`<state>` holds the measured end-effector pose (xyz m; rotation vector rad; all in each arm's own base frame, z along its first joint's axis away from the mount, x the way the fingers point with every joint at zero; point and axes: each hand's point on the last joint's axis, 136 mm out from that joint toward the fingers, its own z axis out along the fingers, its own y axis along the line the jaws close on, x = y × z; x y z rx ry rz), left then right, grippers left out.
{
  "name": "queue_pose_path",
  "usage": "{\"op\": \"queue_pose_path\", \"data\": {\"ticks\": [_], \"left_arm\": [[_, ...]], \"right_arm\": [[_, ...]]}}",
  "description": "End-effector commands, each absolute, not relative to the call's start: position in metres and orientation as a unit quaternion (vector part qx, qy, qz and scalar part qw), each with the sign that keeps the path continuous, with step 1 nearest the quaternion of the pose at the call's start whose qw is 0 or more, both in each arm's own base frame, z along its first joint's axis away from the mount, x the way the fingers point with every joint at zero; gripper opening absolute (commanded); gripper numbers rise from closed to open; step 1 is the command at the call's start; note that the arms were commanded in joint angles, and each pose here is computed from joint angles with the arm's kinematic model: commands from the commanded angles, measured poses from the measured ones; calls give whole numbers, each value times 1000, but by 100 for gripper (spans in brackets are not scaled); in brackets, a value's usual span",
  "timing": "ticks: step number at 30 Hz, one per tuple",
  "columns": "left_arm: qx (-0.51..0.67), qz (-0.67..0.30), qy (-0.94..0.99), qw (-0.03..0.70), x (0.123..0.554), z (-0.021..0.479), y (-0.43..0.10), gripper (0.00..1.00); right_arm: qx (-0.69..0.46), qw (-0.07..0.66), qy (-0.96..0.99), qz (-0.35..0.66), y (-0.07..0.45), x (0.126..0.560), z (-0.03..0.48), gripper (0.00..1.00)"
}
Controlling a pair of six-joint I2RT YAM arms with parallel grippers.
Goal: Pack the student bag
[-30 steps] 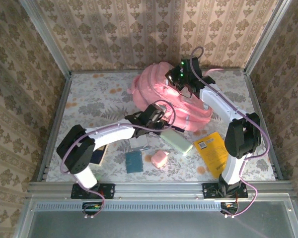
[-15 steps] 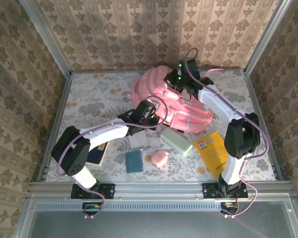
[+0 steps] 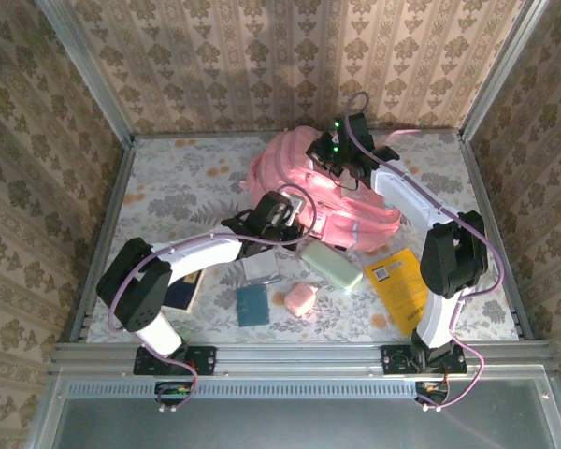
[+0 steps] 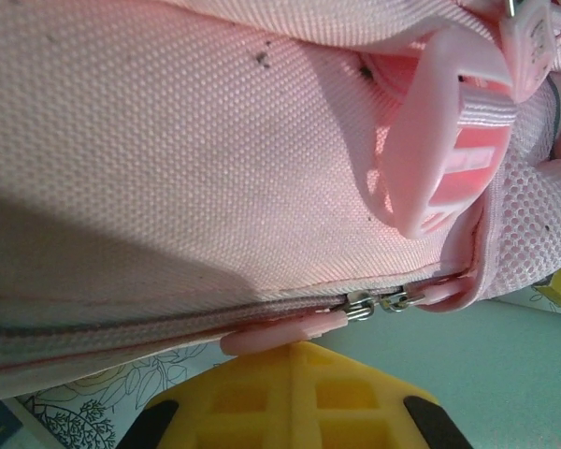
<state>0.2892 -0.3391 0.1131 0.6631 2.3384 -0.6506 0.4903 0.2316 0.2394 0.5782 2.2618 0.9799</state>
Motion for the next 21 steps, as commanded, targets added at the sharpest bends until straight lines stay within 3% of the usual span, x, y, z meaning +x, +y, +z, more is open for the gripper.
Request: {"op": "queue_pose_path", "data": {"ticks": [1, 12, 21], "left_arm": [[264, -258, 877, 308, 286, 114, -345, 0], [268, -273, 879, 285, 283, 101, -353, 4], [266, -275, 878, 288, 288, 101, -354, 0]], "right_arm": [[194, 319, 836, 402, 243, 495, 269, 0], [195, 310, 833, 414, 248, 496, 271, 0], [189, 305, 834, 420, 253, 496, 269, 0]]}}
